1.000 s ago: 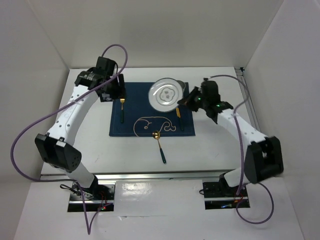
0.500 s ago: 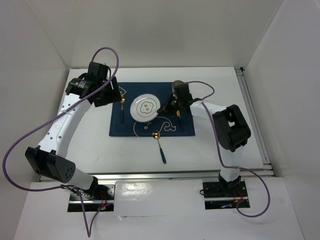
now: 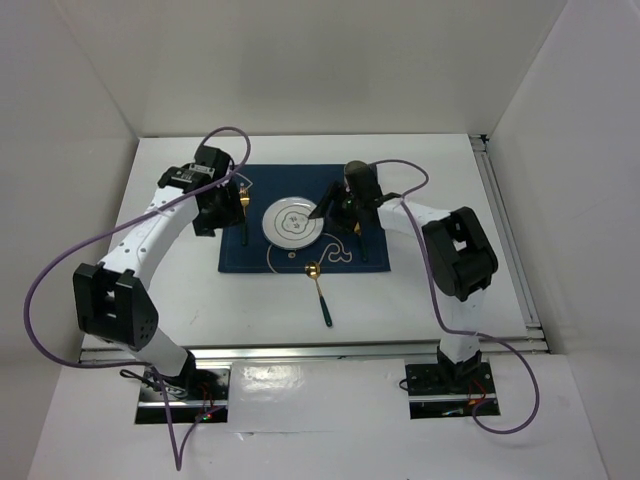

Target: Set the dinner table for one person

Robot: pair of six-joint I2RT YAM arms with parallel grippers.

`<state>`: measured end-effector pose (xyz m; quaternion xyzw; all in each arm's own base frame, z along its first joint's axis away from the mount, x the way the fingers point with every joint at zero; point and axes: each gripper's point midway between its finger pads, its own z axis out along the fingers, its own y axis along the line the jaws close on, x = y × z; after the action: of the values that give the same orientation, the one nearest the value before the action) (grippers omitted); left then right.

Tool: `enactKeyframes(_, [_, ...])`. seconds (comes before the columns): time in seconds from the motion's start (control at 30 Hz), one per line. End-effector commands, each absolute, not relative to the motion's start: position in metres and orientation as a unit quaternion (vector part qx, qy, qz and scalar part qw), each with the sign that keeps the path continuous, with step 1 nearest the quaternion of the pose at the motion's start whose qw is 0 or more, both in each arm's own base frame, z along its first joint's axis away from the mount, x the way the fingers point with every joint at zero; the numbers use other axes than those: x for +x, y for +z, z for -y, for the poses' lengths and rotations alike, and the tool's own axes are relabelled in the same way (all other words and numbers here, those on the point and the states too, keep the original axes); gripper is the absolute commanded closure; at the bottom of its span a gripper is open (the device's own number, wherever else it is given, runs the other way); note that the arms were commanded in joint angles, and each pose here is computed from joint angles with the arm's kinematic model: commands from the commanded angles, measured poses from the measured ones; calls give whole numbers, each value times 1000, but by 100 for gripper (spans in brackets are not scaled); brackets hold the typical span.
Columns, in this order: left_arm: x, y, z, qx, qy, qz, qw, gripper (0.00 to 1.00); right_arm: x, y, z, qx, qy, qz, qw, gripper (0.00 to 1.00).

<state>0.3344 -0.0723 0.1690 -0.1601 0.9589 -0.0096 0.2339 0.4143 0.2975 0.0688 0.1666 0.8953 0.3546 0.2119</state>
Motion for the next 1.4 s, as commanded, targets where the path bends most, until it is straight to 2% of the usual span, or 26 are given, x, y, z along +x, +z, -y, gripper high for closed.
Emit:
enactKeyframes(0.0, [342, 174, 80, -164, -33, -954, 248, 23, 414, 109, -286, 138, 322, -897, 271, 24])
enactKeyframes(0.07, [342, 174, 80, -164, -33, -954, 248, 23, 397, 121, -279, 106, 288, -905, 294, 24])
enactKeyframes(0.17, [343, 174, 75, -165, -27, -954, 250, 23, 358, 115, -265, 47, 222, -931, 287, 24])
enactKeyframes(0.23, [345, 178, 75, -165, -29, -952, 255, 23, 325, 105, -273, 4, 190, -945, 264, 24])
enactKeyframes(0.4, [348, 185, 75, -161, -30, -951, 262, 23, 243, 73, -277, -78, 134, -970, 189, 13])
enactKeyframes(0.53, [347, 192, 70, -159, -20, -949, 272, 23, 207, 56, -287, -114, 128, -973, 157, 13])
enactKeyframes(0.8, [341, 187, 64, -159, -10, -951, 265, 23, 174, 16, -282, -130, 78, -981, 118, 39])
enactKeyframes(0.93, [342, 190, 58, -161, -4, -950, 267, 23, 172, 7, -280, -125, 72, -983, 112, 60])
enactKeyframes(0.97, [344, 193, 59, -161, -5, -949, 271, 23, 172, 7, -280, -125, 72, -983, 112, 73])
enactKeyframes(1.1, [344, 210, 56, -161, -14, -944, 288, 23, 168, 33, -277, -128, 85, -980, 128, 96])
enactKeyframes(1.2, [349, 226, 56, -159, -22, -939, 305, 23, 171, 71, -263, -115, 80, -977, 161, 100])
enactKeyframes(1.37, [351, 240, 67, -146, -53, -939, 307, 23, 215, 120, -239, -46, 100, -971, 210, 100])
